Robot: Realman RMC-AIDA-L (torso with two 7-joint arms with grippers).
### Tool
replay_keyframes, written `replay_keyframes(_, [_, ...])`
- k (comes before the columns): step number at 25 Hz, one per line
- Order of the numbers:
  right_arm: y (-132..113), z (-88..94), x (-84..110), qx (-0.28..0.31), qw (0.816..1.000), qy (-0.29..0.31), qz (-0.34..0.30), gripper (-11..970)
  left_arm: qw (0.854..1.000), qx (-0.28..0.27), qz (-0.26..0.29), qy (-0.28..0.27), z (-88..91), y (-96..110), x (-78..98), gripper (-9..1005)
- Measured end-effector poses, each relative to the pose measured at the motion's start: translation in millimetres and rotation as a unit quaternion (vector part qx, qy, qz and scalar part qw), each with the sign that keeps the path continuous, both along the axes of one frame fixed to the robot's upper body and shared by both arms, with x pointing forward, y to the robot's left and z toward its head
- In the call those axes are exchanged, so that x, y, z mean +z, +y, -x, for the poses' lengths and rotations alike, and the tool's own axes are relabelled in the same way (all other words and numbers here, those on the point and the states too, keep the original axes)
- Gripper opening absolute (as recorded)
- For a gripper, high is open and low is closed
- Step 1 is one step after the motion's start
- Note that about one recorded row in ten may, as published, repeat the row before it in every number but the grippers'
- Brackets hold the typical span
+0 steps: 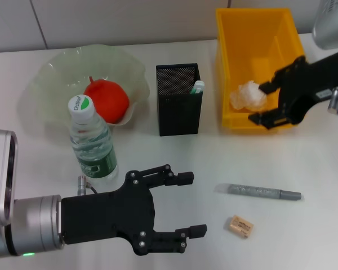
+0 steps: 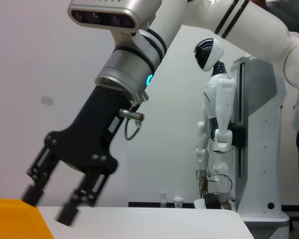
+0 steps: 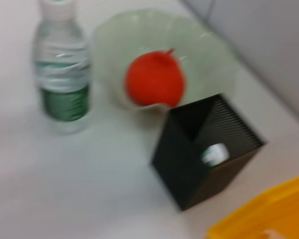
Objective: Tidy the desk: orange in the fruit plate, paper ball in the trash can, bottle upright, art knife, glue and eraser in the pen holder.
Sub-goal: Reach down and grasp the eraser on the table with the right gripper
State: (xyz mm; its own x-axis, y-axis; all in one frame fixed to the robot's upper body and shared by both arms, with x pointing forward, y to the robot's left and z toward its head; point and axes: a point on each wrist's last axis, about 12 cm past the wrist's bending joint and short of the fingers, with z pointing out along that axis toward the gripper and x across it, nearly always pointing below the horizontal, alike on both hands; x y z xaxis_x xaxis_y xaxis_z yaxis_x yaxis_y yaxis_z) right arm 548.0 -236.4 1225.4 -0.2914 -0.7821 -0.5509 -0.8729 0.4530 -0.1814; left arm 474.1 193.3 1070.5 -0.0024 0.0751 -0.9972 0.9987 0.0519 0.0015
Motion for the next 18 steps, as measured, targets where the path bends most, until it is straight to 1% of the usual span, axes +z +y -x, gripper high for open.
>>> replay_keyframes(2, [3,1.2,-0.5,0.012,1.0,0.023,0.005,624,1.0,0.001,0.0,0.001,0.4,0,-0.5,801])
replay_keyframes(3, [7,3.1,-1.7,0.027,0.999,0.039,0.009,624,1.0,0.002,0.0,0.002,1.1,1,-1.1,801])
replay_keyframes(6, [11,5.3,-3.7,0.041,0.998,0.05,0.012,624,1.0,0.003,-0.001,0.006,1.9,2,-1.7,801])
replay_keyframes(12, [23,10.8,-14.0,0.08,0.993,0.081,0.036,625,1.0,-0.004,-0.004,0.016,4.5,2,-3.2,800])
replay_keyframes(18, [33,12.8,-23.0,0.102,0.987,0.105,0.059,624,1.0,-0.004,-0.013,0.022,4.7,3,-5.3,801])
